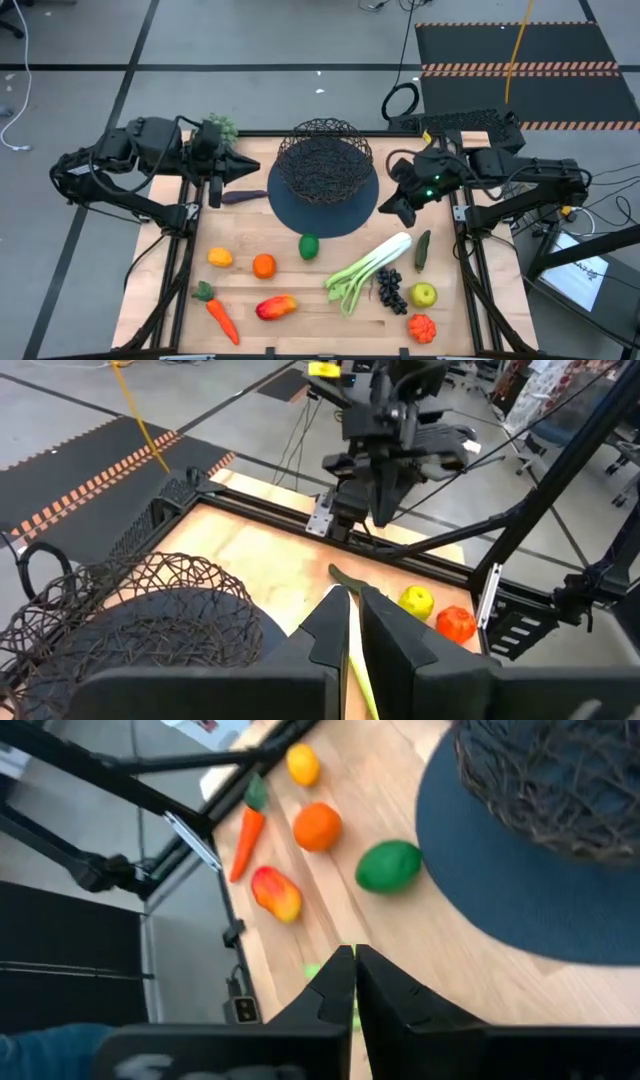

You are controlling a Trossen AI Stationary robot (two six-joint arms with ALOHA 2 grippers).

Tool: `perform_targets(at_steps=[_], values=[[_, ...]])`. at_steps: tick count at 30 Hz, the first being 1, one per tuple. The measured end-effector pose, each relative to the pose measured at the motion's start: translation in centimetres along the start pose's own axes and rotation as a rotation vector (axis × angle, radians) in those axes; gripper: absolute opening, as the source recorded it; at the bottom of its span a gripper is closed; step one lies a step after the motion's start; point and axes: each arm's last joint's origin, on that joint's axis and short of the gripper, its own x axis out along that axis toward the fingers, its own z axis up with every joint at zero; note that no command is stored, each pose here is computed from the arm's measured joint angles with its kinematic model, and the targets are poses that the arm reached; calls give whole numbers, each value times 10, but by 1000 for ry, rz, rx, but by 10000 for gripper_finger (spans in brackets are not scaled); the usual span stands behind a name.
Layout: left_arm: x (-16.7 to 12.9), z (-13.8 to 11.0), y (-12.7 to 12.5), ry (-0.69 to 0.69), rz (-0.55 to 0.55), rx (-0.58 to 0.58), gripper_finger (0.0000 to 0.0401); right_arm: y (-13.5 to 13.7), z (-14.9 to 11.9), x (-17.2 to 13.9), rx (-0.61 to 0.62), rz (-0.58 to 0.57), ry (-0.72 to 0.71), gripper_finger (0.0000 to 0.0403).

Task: Build produce basket
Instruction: Put the green celery into the wire basket

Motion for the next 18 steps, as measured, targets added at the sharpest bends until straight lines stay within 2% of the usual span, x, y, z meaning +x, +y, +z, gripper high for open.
perform_targets(at_steps=[6,13,18], values=[[3,0,0,5,1,37,30,-12,-9,14,-12,-49,54,43],[5,0,-1,9,3,117,31,-30,-24,35,-211,-103,141,98],[7,-1,-1,15,6,136,31,-52,-44,59,-251,-115,229,145]])
